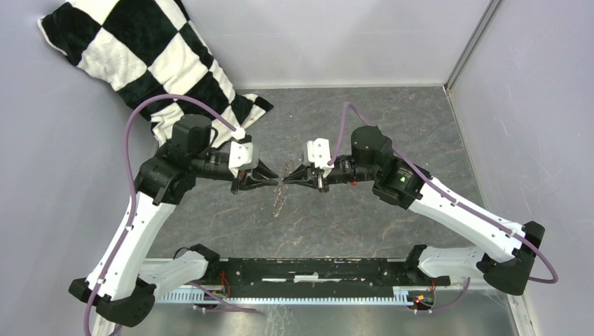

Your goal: Put the keys on the keyring

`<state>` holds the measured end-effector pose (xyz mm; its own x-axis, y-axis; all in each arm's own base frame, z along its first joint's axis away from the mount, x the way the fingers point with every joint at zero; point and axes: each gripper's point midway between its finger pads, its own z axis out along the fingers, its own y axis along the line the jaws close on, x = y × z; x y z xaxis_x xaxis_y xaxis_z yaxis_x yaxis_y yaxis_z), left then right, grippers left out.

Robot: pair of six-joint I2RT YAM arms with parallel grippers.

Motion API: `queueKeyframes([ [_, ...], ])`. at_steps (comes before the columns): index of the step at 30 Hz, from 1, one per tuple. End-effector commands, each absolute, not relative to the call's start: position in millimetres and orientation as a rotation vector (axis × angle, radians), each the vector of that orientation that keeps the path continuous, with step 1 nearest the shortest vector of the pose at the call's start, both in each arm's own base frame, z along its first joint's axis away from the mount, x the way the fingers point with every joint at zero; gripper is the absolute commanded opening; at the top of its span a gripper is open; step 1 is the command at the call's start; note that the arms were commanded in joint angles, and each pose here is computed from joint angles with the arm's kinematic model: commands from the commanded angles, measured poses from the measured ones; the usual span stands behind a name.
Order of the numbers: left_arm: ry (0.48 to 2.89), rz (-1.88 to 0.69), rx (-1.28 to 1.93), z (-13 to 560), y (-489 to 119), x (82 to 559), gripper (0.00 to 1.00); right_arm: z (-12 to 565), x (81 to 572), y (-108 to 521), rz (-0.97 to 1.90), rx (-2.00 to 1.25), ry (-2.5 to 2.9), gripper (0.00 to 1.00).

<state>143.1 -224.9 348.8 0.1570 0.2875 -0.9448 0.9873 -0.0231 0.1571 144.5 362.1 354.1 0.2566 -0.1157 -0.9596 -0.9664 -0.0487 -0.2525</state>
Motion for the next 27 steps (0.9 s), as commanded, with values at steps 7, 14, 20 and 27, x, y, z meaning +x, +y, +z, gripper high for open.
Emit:
queueKeyframes([
  [7, 1.145, -0.979, 1.544, 363, -226, 123, 0.38, 393, 138, 372, 1.006, -1.404, 0.939, 0.01],
  [14, 1.04, -0.822, 1.662, 353, -216, 123, 0.56, 390, 135, 372, 1.024, -1.408, 0.933, 0.01],
  [20, 1.001, -0.619, 1.766, 344, -201, 132, 0.52, 389, 135, 372, 1.029, -1.41, 0.935, 0.01],
  [27, 0.962, -0.513, 1.805, 353, -193, 134, 0.49, 389, 133, 374, 1.05, -1.407, 0.924, 0.01],
])
